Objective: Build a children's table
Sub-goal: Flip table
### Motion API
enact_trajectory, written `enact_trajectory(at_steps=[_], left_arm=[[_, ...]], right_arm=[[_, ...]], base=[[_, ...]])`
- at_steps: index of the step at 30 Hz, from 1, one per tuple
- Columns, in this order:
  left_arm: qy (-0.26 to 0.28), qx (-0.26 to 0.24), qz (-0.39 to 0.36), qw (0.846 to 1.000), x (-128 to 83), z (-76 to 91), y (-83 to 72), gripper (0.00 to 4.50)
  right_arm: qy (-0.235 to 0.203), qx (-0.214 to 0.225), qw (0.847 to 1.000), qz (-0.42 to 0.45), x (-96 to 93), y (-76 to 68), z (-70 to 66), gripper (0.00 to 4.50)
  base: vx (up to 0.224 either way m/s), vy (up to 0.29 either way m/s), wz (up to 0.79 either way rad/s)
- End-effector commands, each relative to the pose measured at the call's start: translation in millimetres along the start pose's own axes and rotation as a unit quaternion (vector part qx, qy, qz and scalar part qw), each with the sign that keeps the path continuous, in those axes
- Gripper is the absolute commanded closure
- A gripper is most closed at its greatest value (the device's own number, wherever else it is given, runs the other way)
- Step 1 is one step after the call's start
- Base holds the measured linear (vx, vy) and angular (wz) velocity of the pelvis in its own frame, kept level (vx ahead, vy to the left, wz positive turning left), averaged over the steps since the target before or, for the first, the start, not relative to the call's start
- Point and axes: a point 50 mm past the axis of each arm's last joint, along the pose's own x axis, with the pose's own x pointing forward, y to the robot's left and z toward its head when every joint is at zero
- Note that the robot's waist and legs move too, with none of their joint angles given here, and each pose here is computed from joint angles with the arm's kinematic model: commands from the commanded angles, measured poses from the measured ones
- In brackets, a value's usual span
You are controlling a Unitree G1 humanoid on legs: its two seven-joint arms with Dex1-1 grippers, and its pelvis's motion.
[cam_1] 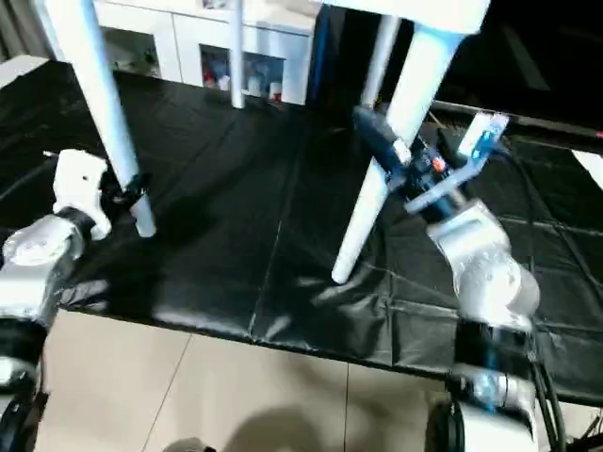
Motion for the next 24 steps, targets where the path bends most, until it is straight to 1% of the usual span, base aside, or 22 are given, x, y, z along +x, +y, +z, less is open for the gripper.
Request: enact_trajectory(at_steps=[1, 3, 4, 5, 6, 7, 10, 11, 12, 13, 14, 15, 17, 19, 20, 21, 22, 23, 24], left_arm=[[0.055, 0.080, -0.063, 0.993, 4.2, -18.7, -25.3, 2.94], [0.056, 0.074, -0.050, 0.994, 0.8, -21.7, -20.6, 2.94], [0.047, 0.056, -0.041, 0.996, -3.9, -23.1, -17.3, 2.59], [0.045, 0.052, -0.036, 0.997, -6.1, -23.8, -15.8, 2.59], [0.039, 0.043, -0.029, 0.998, -10.7, -24.8, -14.2, 2.38], [0.036, 0.035, -0.025, 0.998, -14.5, -25.9, -13.4, 2.38], [0.024, 0.011, -0.010, 1.000, -35.4, -32.1, -13.1, 2.05], [0.024, 0.011, -0.010, 1.000, -35.4, -32.1, -13.1, 1.96], [0.009, -0.004, -0.001, 1.000, -52.7, -33.9, -15.9, 1.96], [0.002, -0.011, 0.001, 1.000, -58.7, -33.9, -17.2, 1.91], [-0.009, -0.019, 0.008, 1.000, -69.3, -33.5, -19.1, 1.73], [-0.018, -0.024, 0.012, 0.999, -74.0, -33.2, -19.3, 1.73], [-0.030, -0.031, 0.017, 0.999, -79.6, -32.9, -19.5, 1.51], [-0.052, -0.055, 0.024, 0.997, -88.8, -28.7, -21.4, 1.43], [-0.068, -0.078, 0.029, 0.994, -98.0, -24.1, -24.8, 1.30], [-0.072, -0.085, 0.031, 0.993, -101.0, -22.7, -25.9, 1.08], [-0.075, -0.091, 0.032, 0.993, -104.2, -21.2, -27.9, 1.08], [-0.080, -0.109, 0.036, 0.990, -111.9, -18.4, -33.3, 1.07], [-0.080, -0.125, 0.037, 0.988, -116.8, -16.8, -37.3, 0.99]], right_arm=[[0.070, -0.005, 0.998, 0.004, 6.8, 8.4, -33.6, 0.00], [0.087, -0.018, 0.996, -0.021, 1.5, 3.6, -45.6, 0.00], [0.097, -0.023, 0.994, -0.037, -3.6, 0.1, -54.2, 0.00], [0.101, -0.026, 0.994, -0.044, -6.0, -1.2, -57.7, 0.00], [0.104, -0.030, 0.993, -0.057, -10.4, -3.8, -62.8, 0.00], [0.104, -0.031, 0.992, -0.066, -13.6, -5.7, -66.0, 0.00], [0.108, -0.042, 0.989, -0.093, -27.9, -8.9, -77.5, 0.00], [0.108, -0.042, 0.989, -0.093, -27.9, -8.9, -77.5, 0.00], [0.110, -0.050, 0.988, -0.099, -35.5, -7.0, -82.2, 0.00], [0.109, -0.053, 0.987, -0.101, -38.0, -6.0, -83.2, 0.00], [0.097, -0.054, 0.987, -0.112, -42.4, -4.4, -81.2, 0.00], [0.088, -0.058, 0.987, -0.119, -44.5, -2.7, -79.5, 0.00], [0.078, -0.063, 0.987, -0.127, -47.4, -0.2, -77.8, 0.00], [0.066, -0.071, 0.985, -0.141, -53.5, 5.0, -74.4, 0.00], [0.069, -0.067, 0.985, -0.143, -61.3, 12.4, -76.3, 0.00], [0.070, -0.066, 0.985, -0.143, -63.6, 14.6, -77.3, 0.00], [0.072, -0.067, 0.985, -0.144, -66.4, 17.3, -78.1, 0.00], [0.077, -0.074, 0.983, -0.148, -73.1, 24.4, -79.9, 0.00], [0.078, -0.082, 0.982, -0.153, -77.0, 28.1, -80.7, 0.00]], base=[[0.000, 0.000, 0.00], [0.000, 0.000, 0.00], [0.000, 0.000, 0.00], [0.000, 0.000, 0.00], [0.000, 0.000, 0.00], [0.000, 0.000, 0.00], [0.000, 0.000, 0.00], [0.000, 0.000, 0.00], [0.000, 0.000, 0.00], [0.000, 0.000, 0.00], [0.000, 0.000, 0.00], [0.000, 0.000, 0.00], [0.000, 0.000, 0.00], [0.000, 0.000, 0.00], [0.000, 0.000, 0.00], [0.000, 0.000, 0.00], [0.000, 0.000, 0.00], [0.000, 0.000, 0.00], [0.000, 0.000, 0.00]])
